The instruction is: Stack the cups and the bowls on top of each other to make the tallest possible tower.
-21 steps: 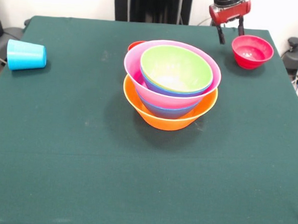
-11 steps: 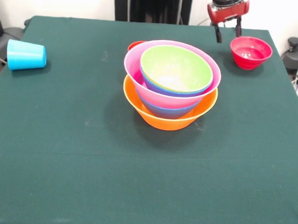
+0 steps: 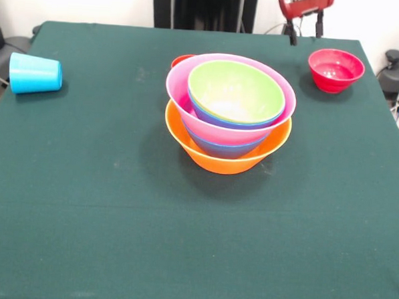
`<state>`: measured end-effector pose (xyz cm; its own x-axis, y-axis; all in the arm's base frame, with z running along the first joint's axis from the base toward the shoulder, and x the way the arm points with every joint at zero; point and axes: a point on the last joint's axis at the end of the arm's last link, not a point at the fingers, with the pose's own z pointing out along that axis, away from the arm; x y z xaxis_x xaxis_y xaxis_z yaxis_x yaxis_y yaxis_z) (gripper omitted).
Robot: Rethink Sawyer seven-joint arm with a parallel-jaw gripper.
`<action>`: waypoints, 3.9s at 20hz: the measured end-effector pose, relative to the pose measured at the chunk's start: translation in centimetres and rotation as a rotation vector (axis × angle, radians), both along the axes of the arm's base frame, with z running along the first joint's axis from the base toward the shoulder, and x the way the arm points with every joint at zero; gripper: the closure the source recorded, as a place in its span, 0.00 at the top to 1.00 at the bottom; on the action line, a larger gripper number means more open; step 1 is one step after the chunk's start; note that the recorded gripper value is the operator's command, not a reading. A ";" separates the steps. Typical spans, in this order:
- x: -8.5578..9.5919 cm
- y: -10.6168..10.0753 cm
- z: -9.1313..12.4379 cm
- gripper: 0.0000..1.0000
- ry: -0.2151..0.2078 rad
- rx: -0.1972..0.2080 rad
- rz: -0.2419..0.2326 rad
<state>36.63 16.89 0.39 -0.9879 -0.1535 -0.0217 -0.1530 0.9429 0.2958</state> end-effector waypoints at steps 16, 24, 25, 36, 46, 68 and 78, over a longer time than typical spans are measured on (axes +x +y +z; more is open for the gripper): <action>-0.5 -0.9 4.9 1.00 -0.022 -0.026 -0.055; -1.8 -0.2 4.2 1.00 0.006 -0.037 -0.035; -1.9 -0.1 4.2 1.00 0.007 -0.037 -0.032; 3.2 1.1 0.9 1.00 -0.022 -0.044 -0.030; 9.0 0.8 -1.1 1.00 -0.035 -0.059 -0.047; 12.5 1.1 -5.6 1.00 -0.018 -0.012 -0.105; 13.3 1.9 -5.0 0.00 -0.039 -0.003 -0.095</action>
<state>49.92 18.83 -4.61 -0.9964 -0.0594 -0.0600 -0.0743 0.9546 0.2886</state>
